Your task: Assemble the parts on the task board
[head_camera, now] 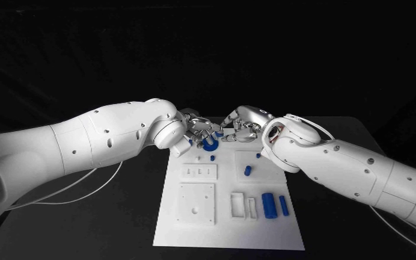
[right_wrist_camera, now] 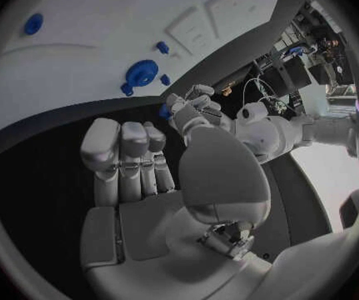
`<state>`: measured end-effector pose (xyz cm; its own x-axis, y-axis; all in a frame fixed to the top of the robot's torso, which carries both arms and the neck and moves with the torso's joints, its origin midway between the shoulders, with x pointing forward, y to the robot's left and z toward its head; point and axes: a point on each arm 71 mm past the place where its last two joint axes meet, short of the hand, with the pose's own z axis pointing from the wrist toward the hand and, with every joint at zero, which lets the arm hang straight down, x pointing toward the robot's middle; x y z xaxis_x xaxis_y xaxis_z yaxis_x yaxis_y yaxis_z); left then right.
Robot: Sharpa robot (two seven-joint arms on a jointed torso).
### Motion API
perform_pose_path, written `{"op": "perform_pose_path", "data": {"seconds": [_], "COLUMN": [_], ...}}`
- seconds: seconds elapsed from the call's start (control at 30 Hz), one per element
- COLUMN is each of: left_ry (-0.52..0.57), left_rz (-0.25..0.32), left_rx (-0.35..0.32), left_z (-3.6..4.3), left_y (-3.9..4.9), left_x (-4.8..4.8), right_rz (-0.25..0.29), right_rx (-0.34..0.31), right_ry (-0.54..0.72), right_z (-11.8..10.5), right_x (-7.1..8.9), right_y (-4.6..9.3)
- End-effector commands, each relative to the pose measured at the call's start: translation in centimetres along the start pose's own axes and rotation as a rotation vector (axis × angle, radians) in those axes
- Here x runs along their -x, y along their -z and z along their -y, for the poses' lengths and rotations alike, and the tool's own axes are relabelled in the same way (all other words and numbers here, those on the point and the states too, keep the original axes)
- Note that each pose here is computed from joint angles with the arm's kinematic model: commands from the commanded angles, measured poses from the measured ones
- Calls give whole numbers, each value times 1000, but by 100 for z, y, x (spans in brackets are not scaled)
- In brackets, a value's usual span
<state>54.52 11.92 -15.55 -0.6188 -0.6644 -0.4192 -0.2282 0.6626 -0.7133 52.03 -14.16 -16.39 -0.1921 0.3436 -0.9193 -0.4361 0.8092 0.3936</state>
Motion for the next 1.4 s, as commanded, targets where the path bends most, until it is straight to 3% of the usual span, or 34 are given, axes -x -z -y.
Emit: {"op": "perform_pose_path", "data": {"seconds": [0.03,0.33,0.57,0.77,0.9,1.03,1.4], "left_ry": [-17,-96,-196,-276,-322,-350,-380], "left_rz": [-17,-86,-153,-190,-184,-159,-115], "left_rx": [-8,53,121,197,237,252,267], "left_z": [-24,-212,-318,-396,-467,-498,-516], "left_y": [11,81,127,144,147,147,90], "left_x": [8,94,91,39,-12,-51,-130], "right_rz": [37,71,193,333,399,425,435], "right_rx": [15,-9,-64,-138,-172,-182,-156], "right_ry": [-22,-66,-229,-451,-618,-735,-812], "right_z": [60,364,617,855,984,1052,1003], "right_x": [56,260,538,785,868,889,870], "right_y": [47,243,311,289,247,205,117]}}
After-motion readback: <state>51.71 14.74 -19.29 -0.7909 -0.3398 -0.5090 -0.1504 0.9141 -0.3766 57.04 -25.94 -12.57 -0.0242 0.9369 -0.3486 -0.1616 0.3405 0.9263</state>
